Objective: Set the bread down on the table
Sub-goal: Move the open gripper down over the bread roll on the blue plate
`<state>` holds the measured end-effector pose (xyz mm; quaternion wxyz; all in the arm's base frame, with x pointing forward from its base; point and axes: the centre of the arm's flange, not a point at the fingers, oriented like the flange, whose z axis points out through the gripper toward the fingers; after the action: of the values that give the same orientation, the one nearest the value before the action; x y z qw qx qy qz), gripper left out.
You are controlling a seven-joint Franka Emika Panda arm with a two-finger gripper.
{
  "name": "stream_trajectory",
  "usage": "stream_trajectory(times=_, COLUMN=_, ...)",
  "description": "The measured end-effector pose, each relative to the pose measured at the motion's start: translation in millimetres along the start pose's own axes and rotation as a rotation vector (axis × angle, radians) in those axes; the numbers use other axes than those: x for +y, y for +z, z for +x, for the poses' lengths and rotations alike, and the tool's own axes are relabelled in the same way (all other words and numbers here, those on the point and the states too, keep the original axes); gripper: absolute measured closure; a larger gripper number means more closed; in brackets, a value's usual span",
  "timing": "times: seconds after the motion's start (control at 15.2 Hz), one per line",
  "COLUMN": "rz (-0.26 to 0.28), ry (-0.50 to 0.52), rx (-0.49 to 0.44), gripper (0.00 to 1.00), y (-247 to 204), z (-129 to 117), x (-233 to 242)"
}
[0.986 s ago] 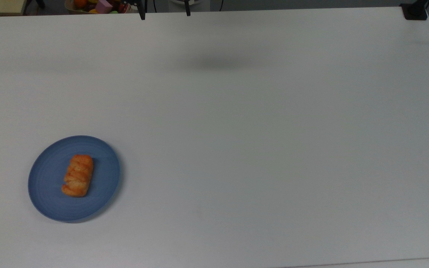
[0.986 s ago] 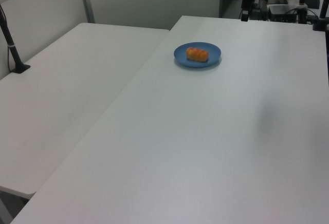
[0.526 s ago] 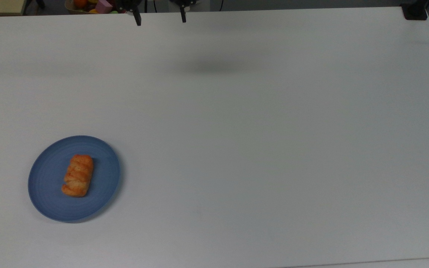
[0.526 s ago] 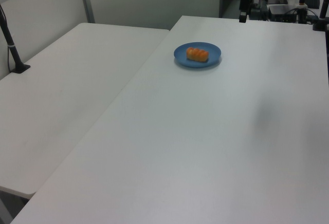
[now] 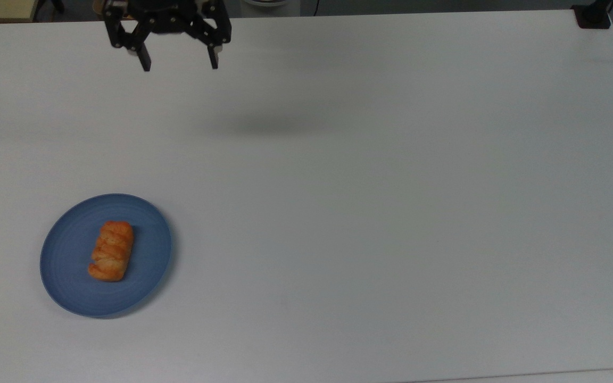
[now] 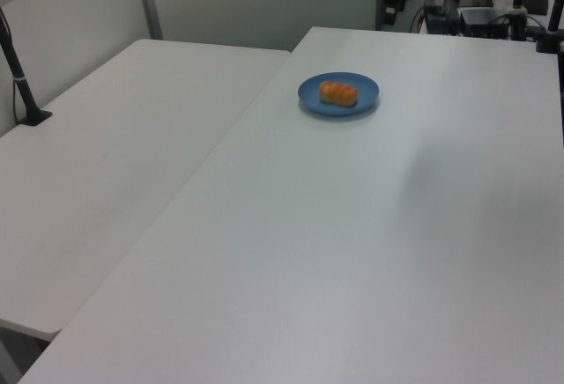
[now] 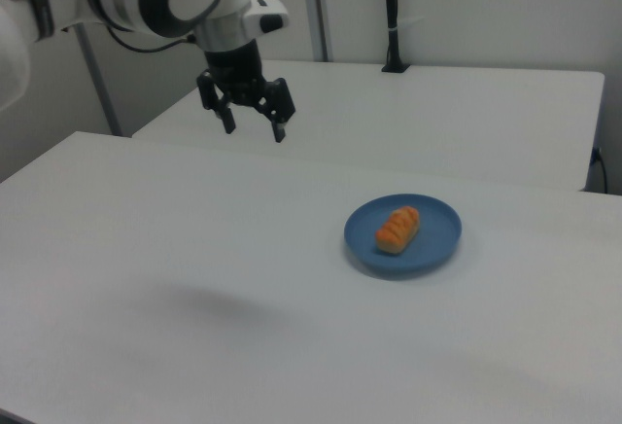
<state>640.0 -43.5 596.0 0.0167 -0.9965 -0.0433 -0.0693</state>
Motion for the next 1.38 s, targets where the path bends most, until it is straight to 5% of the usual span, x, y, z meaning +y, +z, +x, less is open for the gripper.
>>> stream_trajectory(times=0.53, rz=-0.076, ry=0.060, rx=0.136, gripper=0.00, y=85.7, z=57.0, x=65.5)
stream_trajectory(times=0.99, rz=-0.134, ry=0.141, rx=0.228, gripper=0.00, y=142.7, z=64.2, x=138.6)
stream_trajectory(times=1.38, rz=-0.151, ry=0.154, rx=0.251, gripper=0.00, y=221.8, z=73.3, x=147.3)
